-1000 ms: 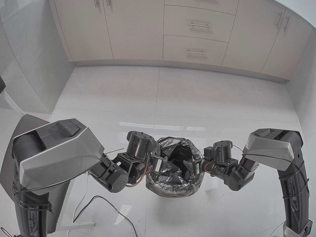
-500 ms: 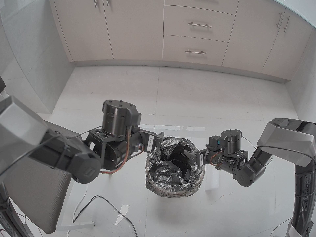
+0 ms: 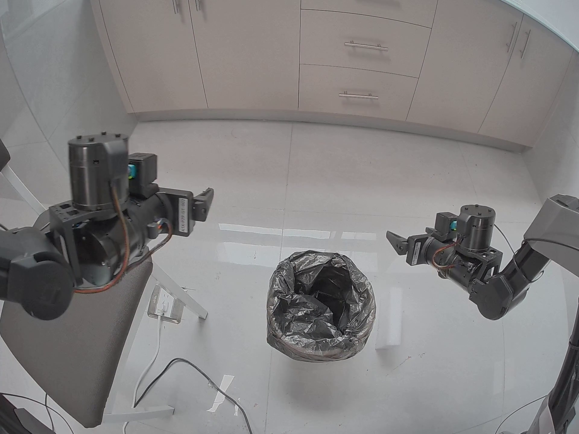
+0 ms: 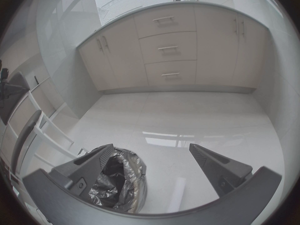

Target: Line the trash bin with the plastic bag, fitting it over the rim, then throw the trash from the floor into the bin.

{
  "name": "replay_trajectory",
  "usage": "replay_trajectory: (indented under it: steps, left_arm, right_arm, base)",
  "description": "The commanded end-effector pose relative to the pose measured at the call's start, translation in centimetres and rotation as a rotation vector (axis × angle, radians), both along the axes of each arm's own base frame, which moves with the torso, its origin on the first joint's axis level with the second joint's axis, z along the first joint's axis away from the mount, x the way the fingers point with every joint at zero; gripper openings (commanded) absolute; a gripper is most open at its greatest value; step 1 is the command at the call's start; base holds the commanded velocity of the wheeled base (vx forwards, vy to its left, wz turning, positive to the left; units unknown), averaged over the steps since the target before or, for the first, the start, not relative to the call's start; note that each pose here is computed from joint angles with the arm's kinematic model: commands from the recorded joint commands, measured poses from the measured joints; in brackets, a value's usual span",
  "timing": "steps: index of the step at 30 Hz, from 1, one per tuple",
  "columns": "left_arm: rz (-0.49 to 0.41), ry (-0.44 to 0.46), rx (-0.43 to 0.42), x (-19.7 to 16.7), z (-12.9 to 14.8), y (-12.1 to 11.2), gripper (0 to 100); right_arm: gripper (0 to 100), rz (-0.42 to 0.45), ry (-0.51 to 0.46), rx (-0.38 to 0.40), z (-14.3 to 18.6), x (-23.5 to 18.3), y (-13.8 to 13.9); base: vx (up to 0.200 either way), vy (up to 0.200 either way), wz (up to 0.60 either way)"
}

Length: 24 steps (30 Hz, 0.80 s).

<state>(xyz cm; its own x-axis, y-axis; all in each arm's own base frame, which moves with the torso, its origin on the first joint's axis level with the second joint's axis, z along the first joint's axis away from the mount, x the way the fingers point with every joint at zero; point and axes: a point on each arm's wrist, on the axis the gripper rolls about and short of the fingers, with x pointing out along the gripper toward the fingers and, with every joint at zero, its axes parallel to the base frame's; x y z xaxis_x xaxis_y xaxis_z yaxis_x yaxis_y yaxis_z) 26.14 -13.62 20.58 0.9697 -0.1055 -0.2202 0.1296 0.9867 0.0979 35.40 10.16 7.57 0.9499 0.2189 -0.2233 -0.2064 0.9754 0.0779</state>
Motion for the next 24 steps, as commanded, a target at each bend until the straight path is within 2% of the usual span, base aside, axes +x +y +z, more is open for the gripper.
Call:
replay_trajectory:
  steps: [1,6,10,11,15,17,22,24]
  left_arm:
    - [0.073,-0.076,0.002,-3.2,2.1,3.7,100]
    - [0.128,-0.165,-0.011,-7.7,3.9,7.0,100]
    - [0.189,-0.206,0.025,-10.2,3.9,9.2,100]
    - [0.232,-0.219,0.041,-11.7,3.5,10.4,100]
    - [0.291,-0.237,0.05,-13.8,2.6,11.8,100]
    - [0.349,-0.275,0.042,-16.4,1.8,12.9,100]
    - [0.389,-0.267,0.051,-19.6,-0.1,13.7,100]
    - [0.399,-0.243,0.058,-22.6,-2.1,14.1,100]
  right_arm:
    - [100,-0.052,-0.05,0.0,1.5,-0.3,-1.3]
    - [100,-0.095,-0.069,-0.007,2.0,-0.1,-2.1]
    - [100,-0.109,-0.075,-0.007,2.2,-0.1,-2.3]
    - [100,-0.11,-0.078,-0.007,2.4,-0.3,-2.4]
    - [100,-0.11,-0.085,-0.005,2.8,-0.6,-2.4]
    - [100,-0.109,-0.1,-0.002,3.4,-0.7,-2.4]
    - [100,-0.106,-0.113,0.0,3.7,-0.8,-2.3]
    - [100,-0.109,-0.122,0.001,4.0,-0.7,-2.2]
  base:
    - [0.0,0.0,0.0]
    - [0.0,0.0,0.0]
    - [0.0,0.0,0.0]
    - [0.0,0.0,0.0]
    - [0.0,0.0,0.0]
    - [0.0,0.0,0.0]
    - [0.0,0.0,0.0]
    - [0.0,0.0,0.0]
